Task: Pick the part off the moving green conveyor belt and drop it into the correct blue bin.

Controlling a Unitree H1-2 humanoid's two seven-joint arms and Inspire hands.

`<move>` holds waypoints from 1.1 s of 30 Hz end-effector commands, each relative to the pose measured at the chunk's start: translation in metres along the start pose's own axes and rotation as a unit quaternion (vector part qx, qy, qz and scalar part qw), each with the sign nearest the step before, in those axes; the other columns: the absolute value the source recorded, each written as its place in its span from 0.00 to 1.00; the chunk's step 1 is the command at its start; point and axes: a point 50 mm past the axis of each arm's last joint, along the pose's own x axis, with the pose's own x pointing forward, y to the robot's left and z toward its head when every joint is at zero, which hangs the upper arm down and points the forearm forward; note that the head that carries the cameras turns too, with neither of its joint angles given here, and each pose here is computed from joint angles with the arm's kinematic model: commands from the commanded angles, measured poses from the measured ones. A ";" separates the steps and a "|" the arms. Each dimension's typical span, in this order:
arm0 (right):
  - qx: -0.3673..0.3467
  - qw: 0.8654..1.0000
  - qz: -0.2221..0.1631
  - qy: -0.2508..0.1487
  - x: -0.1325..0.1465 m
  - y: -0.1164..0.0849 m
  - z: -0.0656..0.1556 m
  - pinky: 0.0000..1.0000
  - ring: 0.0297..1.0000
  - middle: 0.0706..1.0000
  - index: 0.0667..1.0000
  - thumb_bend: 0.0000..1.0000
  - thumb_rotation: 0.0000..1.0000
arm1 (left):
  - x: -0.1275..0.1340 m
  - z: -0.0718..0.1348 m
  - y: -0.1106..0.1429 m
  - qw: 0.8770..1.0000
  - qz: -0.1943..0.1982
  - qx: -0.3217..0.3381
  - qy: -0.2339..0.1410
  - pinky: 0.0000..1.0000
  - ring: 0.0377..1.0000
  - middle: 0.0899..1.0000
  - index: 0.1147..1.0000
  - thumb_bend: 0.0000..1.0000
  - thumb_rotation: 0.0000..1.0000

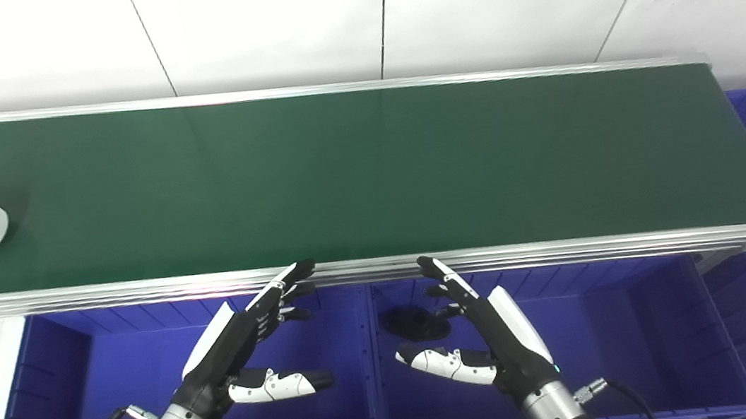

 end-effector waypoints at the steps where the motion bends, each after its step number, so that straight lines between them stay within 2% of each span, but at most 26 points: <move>1: 0.005 1.000 -0.008 -0.023 0.002 -0.002 0.009 0.74 0.86 0.92 0.94 0.67 0.54 | 0.002 0.010 0.002 1.000 0.008 0.007 -0.021 0.77 0.90 0.95 0.93 0.70 0.39; 6: 0.003 1.000 -0.003 -0.023 0.003 -0.003 0.009 0.75 0.87 0.92 0.95 0.66 0.54 | 0.002 0.011 0.000 1.000 0.018 0.012 -0.017 0.77 0.89 0.94 0.92 0.68 0.41; 15: -0.002 1.000 0.004 -0.028 0.003 -0.003 0.008 0.75 0.87 0.92 0.95 0.68 0.49 | 0.003 0.010 -0.002 0.999 0.027 0.017 -0.002 0.78 0.89 0.94 0.93 0.67 0.47; 26: 0.003 0.999 0.016 -0.030 -0.002 -0.007 -0.001 0.77 0.88 0.92 0.96 0.66 0.45 | 0.004 0.008 -0.011 1.000 0.026 0.016 0.007 0.74 0.88 0.93 0.92 0.69 0.51; 33: -0.001 0.999 0.023 -0.037 -0.011 -0.013 -0.014 0.75 0.87 0.92 0.96 0.61 0.35 | 0.008 -0.002 -0.030 1.000 0.022 0.009 0.006 0.75 0.87 0.92 0.90 0.71 0.43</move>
